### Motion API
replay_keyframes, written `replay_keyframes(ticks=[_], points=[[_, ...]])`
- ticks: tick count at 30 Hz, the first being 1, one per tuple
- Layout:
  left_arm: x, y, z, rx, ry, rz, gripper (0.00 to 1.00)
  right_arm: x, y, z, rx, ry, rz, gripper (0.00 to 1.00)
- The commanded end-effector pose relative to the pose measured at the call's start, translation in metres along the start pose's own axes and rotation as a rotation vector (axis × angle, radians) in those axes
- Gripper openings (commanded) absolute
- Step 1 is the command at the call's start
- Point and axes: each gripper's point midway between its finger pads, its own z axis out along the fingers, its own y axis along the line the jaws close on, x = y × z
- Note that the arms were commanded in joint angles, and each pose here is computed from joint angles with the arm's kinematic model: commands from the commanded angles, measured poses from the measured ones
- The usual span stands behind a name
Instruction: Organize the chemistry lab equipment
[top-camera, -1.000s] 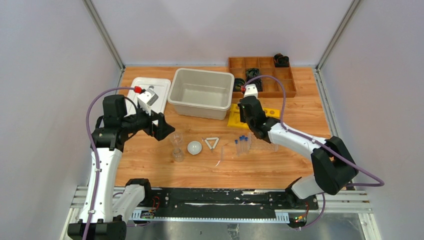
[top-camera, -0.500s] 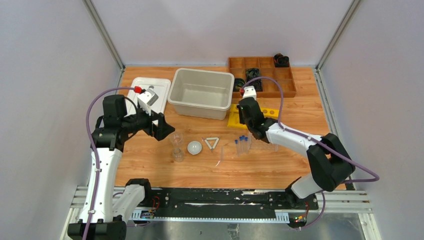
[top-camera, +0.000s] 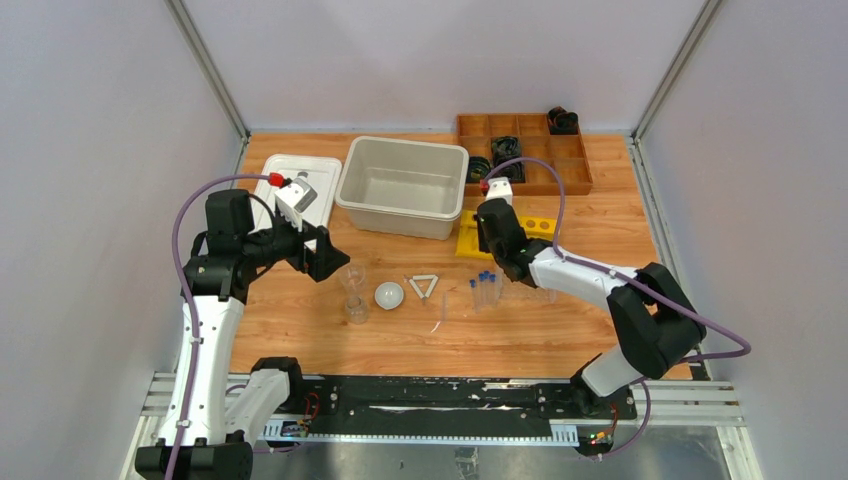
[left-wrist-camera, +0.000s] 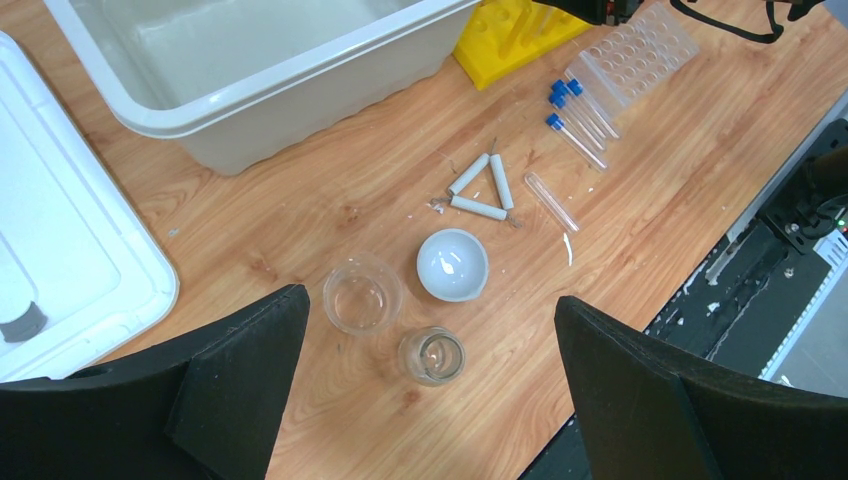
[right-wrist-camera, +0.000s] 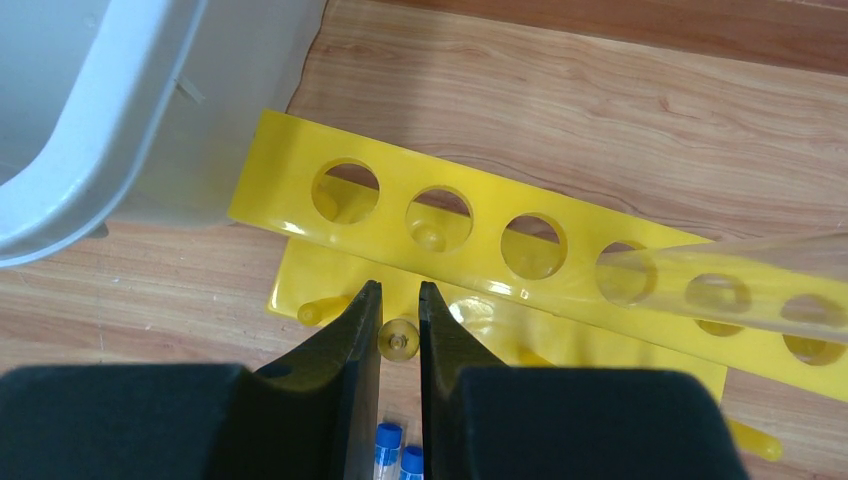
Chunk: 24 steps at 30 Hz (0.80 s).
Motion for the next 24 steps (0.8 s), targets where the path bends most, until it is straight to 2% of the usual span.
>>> replay_keyframes(ticks=[1,8,11,14,17,19,24], points=[[-0.005,0.0,-0.002,-0.008,-0.016,0.025,1.0,-0.005,-0.008,-0.001,0.031,0.0,0.028,0.18],[-0.005,0.001,-0.001,-0.003,-0.011,0.021,1.0,-0.03,-0.004,-0.021,-0.012,-0.038,0.065,0.38],[-0.006,0.001,-0.001,-0.004,-0.013,0.021,1.0,-0.043,0.0,-0.035,-0.032,-0.06,0.073,0.42],[-0.008,0.0,-0.002,-0.004,-0.017,0.02,1.0,-0.054,0.009,-0.053,-0.065,-0.08,0.087,0.42],[-0.01,-0.001,-0.003,-0.003,-0.022,0.017,1.0,-0.042,0.029,-0.07,-0.112,-0.026,0.081,0.42],[-0.01,-0.001,-0.003,-0.004,-0.025,0.02,1.0,-0.026,0.049,-0.078,-0.161,0.032,0.06,0.45],[-0.014,-0.002,-0.005,-0.007,-0.031,0.019,1.0,0.03,0.102,-0.092,-0.251,0.254,-0.009,0.51]])
